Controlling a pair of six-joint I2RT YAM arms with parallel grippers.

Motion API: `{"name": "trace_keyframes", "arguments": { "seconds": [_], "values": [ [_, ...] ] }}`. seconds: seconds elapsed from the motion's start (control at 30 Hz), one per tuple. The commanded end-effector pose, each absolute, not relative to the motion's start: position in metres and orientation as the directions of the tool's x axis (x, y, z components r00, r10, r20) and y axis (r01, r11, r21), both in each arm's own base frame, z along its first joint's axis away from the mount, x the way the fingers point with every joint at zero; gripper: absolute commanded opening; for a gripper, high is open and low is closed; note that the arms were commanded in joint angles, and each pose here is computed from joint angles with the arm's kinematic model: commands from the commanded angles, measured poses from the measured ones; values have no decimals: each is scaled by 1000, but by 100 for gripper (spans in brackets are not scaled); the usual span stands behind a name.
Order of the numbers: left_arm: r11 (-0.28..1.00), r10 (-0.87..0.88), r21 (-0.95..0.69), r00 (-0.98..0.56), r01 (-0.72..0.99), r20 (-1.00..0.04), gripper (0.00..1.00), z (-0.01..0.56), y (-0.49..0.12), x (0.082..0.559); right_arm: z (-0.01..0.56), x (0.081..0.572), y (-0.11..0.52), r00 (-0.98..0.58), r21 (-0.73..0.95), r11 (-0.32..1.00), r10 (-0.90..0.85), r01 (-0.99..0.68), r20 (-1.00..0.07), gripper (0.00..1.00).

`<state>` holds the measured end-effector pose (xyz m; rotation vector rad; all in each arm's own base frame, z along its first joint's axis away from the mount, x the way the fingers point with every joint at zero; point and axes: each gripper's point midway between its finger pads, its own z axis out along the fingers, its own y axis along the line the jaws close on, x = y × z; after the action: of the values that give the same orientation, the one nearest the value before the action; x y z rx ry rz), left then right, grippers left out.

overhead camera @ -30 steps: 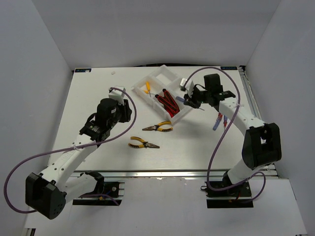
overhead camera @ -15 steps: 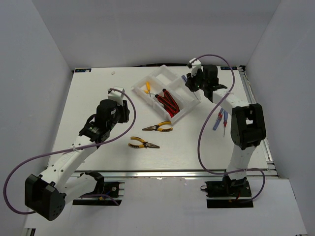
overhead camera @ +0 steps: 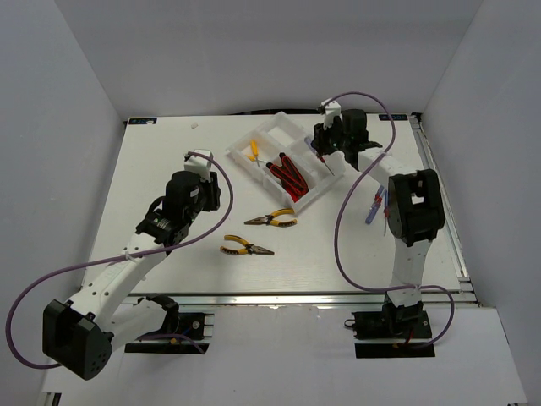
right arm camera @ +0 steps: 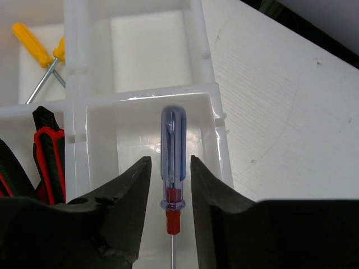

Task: Sort the tools into containers

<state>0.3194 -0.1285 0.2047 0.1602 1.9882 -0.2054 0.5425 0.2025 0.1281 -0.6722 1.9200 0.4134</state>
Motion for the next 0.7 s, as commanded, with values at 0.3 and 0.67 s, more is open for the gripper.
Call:
{"name": "trace_keyframes", "arguments": {
  "seconds": [0.3, 0.67],
  "values": [
    [976, -13, -91, -362, 197, -932, 52, 223, -124, 316, 228, 516, 143, -236, 15, 804, -157, -595, -959, 89],
    [965, -65, -140, -315, 222, -947, 52, 244, -129, 311, 167, 434, 12, -490, -6, 928, -202, -373, -848, 86]
  ]
}}
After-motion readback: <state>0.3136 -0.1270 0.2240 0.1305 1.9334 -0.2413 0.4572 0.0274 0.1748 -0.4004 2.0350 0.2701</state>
